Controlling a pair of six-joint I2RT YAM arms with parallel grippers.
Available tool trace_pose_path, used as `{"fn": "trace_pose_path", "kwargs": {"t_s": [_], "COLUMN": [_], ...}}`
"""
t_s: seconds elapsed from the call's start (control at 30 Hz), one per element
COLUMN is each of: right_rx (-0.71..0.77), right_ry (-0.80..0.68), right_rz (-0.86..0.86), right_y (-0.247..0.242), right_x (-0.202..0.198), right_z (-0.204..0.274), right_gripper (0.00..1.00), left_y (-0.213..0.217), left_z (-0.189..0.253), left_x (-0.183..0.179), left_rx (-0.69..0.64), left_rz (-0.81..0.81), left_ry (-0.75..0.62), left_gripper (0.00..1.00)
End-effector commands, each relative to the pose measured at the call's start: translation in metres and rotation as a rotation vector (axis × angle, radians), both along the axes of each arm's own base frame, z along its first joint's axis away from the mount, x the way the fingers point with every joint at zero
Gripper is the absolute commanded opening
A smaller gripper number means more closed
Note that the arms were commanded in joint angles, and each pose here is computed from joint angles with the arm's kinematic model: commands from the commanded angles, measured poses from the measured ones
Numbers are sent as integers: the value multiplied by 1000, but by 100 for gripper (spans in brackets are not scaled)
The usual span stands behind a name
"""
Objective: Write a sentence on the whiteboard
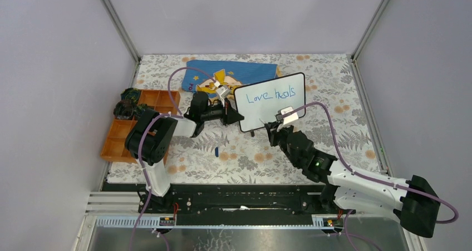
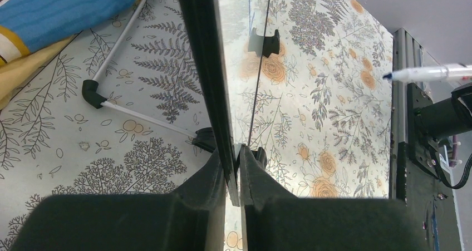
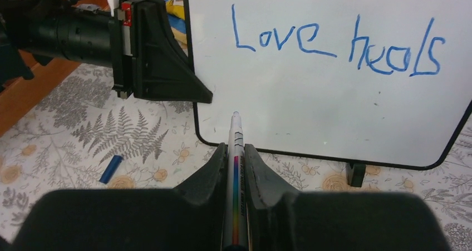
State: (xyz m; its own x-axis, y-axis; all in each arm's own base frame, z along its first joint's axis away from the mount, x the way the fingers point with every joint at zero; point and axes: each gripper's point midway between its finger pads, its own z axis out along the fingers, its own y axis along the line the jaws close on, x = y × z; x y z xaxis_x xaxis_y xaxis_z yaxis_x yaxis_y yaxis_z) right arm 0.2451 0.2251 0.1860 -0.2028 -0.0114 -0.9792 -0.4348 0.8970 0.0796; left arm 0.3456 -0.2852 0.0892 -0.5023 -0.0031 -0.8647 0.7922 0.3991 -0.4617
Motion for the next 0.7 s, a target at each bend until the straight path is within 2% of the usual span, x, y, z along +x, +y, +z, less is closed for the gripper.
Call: {"fn": "trace_pose_path", "kwargs": {"t_s": [0.0,0.23,0.67], "right_rx": [65,153,136], "right_ry": [-141,-152,-96], "right_rz": [-101,-105,-2], "right_y": [-5,-4,21], "right_x": [16,15,11], "right_z": [29,21,6], "right_gripper": [0,0,0], "left_y": [15,15,13], "left_z": [-63,-64,-66], "left_x": [-23,-23,-24], "left_rx": [156,164,163], "left_rz": [13,9,3], "left_ry": [155,154,162], "left_gripper": [0,0,0]}}
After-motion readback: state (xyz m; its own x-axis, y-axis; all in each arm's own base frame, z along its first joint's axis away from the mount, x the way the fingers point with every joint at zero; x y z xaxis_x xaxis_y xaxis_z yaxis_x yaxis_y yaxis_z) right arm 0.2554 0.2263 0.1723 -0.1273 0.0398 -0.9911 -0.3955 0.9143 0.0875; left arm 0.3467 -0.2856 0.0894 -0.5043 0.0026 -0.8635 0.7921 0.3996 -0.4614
